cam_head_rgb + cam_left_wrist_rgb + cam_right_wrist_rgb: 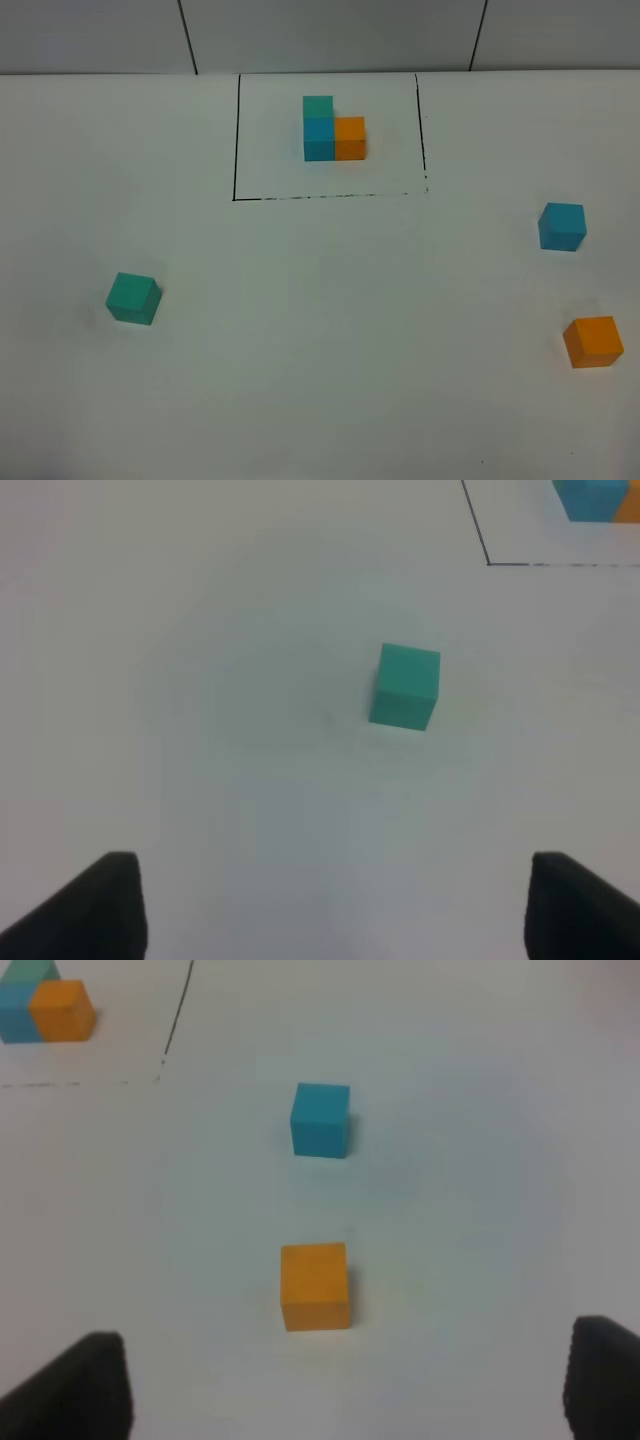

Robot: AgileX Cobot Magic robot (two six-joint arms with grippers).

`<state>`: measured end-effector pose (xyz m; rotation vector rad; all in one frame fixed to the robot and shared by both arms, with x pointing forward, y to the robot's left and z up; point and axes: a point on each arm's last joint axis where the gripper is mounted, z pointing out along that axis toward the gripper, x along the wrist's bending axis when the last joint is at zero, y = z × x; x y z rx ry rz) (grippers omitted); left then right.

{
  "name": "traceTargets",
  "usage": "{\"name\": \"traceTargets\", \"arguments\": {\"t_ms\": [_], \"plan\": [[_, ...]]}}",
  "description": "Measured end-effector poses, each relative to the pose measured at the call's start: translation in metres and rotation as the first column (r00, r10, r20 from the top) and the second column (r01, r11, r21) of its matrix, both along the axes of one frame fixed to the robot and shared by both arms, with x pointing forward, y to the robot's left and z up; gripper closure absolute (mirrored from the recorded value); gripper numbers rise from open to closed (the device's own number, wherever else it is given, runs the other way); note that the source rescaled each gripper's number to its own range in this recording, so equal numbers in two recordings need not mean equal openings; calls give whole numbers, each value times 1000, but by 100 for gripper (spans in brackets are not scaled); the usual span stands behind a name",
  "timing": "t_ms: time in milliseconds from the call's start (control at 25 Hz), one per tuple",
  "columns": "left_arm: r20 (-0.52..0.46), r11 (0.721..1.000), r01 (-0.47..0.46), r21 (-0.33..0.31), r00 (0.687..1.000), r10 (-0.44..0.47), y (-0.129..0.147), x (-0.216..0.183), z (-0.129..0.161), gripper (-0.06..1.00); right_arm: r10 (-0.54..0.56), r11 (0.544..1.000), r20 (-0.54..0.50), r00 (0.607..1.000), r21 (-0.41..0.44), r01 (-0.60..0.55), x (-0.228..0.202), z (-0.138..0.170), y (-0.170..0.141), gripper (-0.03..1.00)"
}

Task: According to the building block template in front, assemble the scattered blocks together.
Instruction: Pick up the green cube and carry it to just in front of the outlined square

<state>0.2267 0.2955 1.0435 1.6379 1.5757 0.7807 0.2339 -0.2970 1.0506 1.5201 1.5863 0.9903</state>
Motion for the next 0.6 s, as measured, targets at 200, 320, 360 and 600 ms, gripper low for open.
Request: {"name": "traceTargets", "arguments": {"t_ms": [200, 320, 360, 600], "plan": [[0, 1000, 1, 1, 1000, -1, 0, 0, 0, 32, 0, 1000, 0, 1000, -1, 0, 0, 0, 0, 22], [0, 1000, -5, -3, 1000, 5, 0, 1, 1, 30, 0, 1000, 0, 1000, -1, 0, 0, 0, 0, 22], [1, 1000, -8, 0, 1000, 8, 1, 2, 3, 28, 0, 1000, 0, 1000, -1, 0, 0, 0, 0, 22], [-193, 996, -92, 9, 977, 92, 5, 45, 23, -3, 0, 1000, 0, 1000, 0, 0, 0, 0, 0, 22]]}}
